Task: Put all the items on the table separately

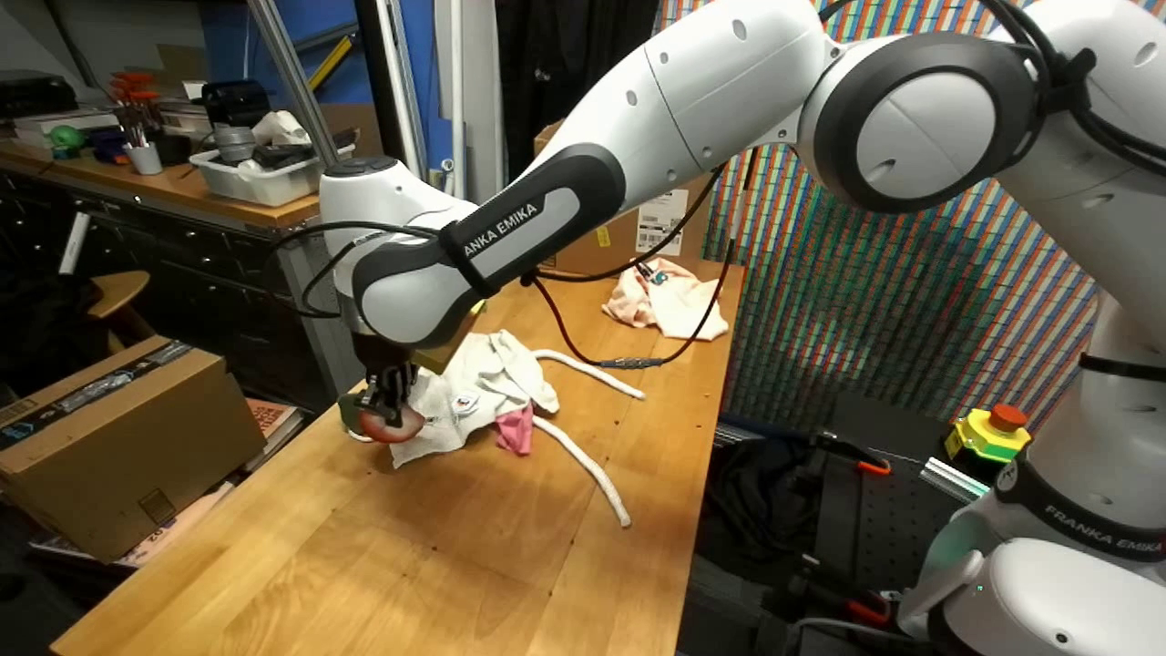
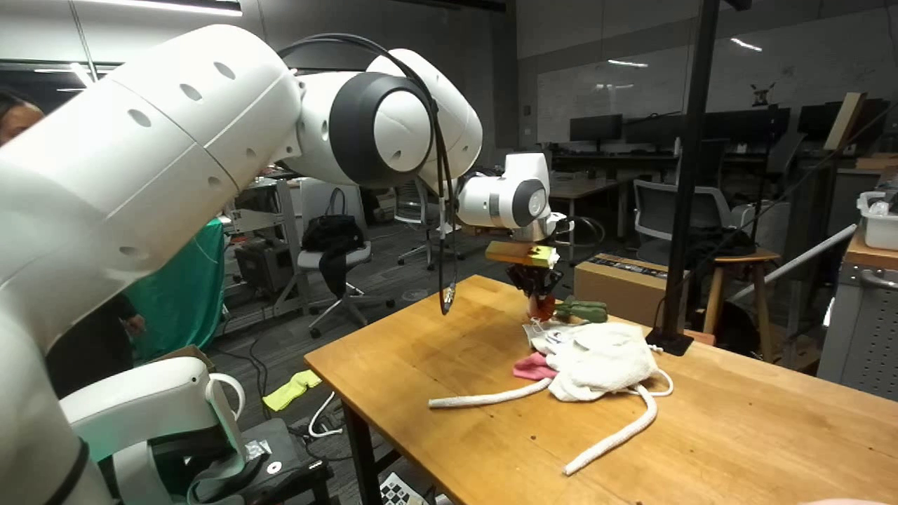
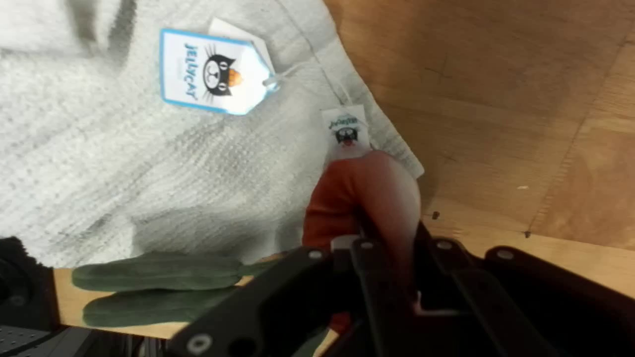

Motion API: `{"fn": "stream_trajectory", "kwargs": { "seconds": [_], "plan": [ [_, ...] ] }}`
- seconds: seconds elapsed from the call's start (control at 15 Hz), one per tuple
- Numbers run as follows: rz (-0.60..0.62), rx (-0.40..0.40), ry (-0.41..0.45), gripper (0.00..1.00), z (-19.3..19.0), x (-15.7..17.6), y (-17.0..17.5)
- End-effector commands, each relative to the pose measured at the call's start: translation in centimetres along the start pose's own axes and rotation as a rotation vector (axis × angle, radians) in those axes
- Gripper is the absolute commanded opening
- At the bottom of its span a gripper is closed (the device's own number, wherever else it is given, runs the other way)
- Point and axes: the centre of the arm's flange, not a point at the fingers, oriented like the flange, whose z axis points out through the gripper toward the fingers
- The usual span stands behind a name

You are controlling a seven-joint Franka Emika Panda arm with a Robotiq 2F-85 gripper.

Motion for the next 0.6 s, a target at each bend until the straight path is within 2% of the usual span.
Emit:
{"fn": "stream_trajectory", "kwargs": {
  "seconds": [0.0,0.53],
  "plan": [
    [-0.026,0.044,0.04,0.07,-1.0,-0.3,-2.1],
    [-0.052,0.086,0.069,0.07,-1.6,-0.2,-5.2]
  ]
}}
